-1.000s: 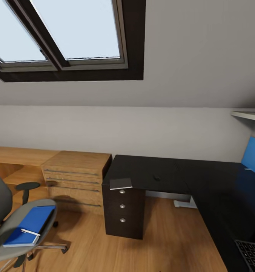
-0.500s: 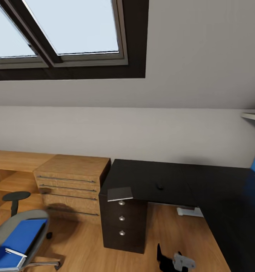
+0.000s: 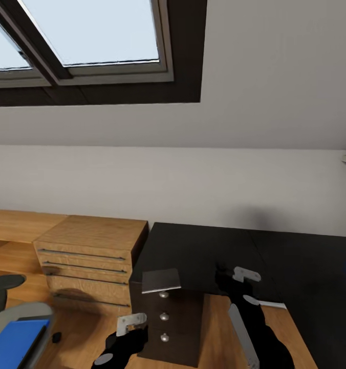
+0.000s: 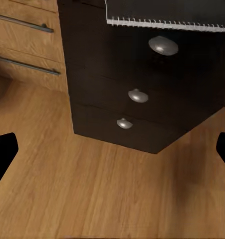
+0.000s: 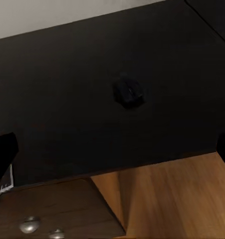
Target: In the bedroom, organize the workspace by keeping the computer under the desk, ensuring the monitor is on the desk, placing the keyboard on the desk next to the monitor, placing the mouse on the desk next to the keyboard, moving the folder from the swivel chair onto the desk next to the mouse, stacking the notebook on top of the folder with the pen on top of the notebook, and positioning the swivel chair next to the desk.
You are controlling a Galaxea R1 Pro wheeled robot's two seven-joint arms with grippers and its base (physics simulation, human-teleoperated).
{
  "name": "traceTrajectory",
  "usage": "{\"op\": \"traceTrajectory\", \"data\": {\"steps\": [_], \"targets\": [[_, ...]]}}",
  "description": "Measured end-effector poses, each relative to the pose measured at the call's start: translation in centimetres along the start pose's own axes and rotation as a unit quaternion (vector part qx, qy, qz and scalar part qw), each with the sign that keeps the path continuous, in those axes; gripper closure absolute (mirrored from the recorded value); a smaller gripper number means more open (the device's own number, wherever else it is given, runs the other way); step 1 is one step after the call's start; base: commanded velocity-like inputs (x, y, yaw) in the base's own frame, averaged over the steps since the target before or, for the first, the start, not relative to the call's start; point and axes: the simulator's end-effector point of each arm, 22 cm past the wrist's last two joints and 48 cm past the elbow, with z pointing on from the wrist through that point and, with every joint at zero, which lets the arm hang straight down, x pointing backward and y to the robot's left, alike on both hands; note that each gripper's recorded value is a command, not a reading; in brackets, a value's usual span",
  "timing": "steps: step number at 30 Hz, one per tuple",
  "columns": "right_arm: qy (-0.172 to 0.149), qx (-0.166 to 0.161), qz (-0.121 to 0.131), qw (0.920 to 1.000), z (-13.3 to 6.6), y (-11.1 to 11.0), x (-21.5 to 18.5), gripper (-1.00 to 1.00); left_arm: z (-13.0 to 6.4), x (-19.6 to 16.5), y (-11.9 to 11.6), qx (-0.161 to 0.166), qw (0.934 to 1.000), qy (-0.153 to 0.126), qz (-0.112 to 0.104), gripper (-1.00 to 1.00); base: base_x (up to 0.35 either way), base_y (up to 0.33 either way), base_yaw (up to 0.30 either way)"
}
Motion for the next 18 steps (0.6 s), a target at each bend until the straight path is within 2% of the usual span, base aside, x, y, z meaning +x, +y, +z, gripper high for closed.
{"op": "traceTrajectory", "data": {"steps": [2,6,12,18], "targets": [[0.006,0.009,-0.003,0.9999,0.9,-0.2,-1.4,-1.0,-1.6,-3.0,-1.0,0.016,0.9997,-0.015,0.001,-1.0,0.322,0.0,0.0],[0.027,0.025,-0.003,0.9993,1.9,-1.4,-1.4,-1.0,-3.4,-5.5,-2.2,0.034,0.9991,-0.027,0.001,-1.0,0.322,0.0,0.0],[0.055,0.036,-0.008,0.9978,2.8,-2.2,0.4,-1.0,-4.2,-6.5,-3.2,0.044,0.9986,-0.029,-0.006,-1.0,0.306,0.0,0.0],[0.079,0.033,-0.025,0.996,3.2,-1.8,2.8,-1.0,-4.1,-6.7,-2.4,0.037,0.9988,-0.03,-0.011,-1.0,0.057,0.0,0.0]]}}
